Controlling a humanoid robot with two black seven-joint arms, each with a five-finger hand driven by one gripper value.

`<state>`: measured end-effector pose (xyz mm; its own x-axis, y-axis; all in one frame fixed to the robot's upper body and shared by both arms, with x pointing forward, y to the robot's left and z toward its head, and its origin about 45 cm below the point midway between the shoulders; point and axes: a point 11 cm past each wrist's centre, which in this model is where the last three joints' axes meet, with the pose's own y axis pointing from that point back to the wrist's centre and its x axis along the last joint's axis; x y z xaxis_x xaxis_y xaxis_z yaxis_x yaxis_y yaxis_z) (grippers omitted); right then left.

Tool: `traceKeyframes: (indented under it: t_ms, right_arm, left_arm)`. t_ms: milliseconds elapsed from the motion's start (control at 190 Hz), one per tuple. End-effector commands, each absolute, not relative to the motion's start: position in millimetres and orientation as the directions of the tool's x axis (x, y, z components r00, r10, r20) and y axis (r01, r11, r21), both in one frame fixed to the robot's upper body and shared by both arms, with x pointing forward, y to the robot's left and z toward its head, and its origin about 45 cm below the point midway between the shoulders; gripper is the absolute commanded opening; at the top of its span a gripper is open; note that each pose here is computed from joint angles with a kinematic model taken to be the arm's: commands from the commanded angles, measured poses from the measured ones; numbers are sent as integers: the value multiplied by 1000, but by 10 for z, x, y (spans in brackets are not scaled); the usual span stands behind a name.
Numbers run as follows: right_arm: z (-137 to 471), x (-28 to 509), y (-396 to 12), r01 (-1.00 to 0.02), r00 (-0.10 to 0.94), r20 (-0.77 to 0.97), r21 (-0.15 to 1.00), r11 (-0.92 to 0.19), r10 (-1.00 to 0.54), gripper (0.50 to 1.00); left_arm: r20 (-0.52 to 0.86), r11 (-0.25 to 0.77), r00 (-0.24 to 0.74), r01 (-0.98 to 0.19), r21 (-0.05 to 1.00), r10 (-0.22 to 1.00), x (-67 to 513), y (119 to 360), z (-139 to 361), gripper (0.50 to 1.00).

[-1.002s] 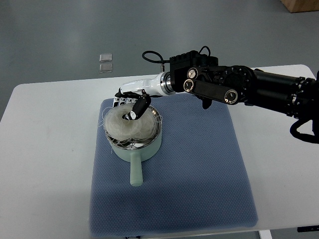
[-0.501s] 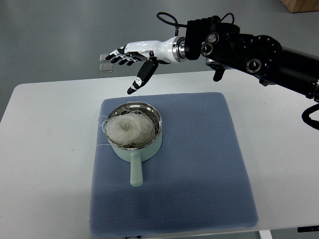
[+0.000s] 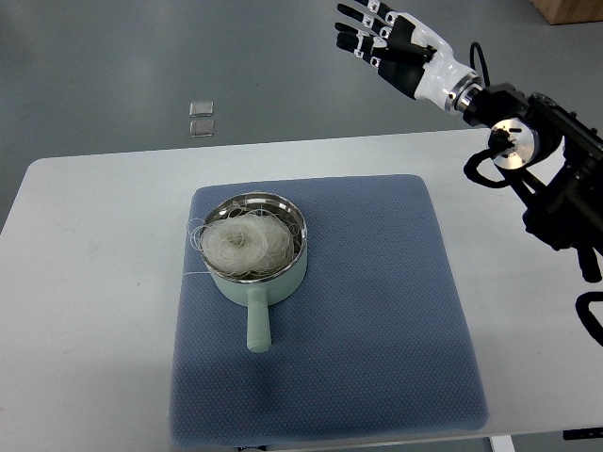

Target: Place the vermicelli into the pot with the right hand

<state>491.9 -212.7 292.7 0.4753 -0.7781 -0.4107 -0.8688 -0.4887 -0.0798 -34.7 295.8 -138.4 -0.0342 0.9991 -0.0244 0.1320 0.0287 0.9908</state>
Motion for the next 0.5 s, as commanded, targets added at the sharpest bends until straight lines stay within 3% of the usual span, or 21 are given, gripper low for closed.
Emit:
traceKeyframes:
  t_ms: [0,200,496]
  right_arm:
    - [2566,4813,-2350,-913,379,-509,-71,-401,-773,928]
    - [2059,4688,-2569,-965,236,-609,-53,-258,-757,928]
    - [2037,4698,-2547,-972,204,-685,-58,-226,-699,928]
  left_arm:
    - [-29,33,-34,132,991,999,-345,2941,-1383,1000]
    - [-34,38,-33,132,991,999,-345,2925,-1383,1000]
    - [-34,38,-33,132,991,999,-345,2925,-1383,1000]
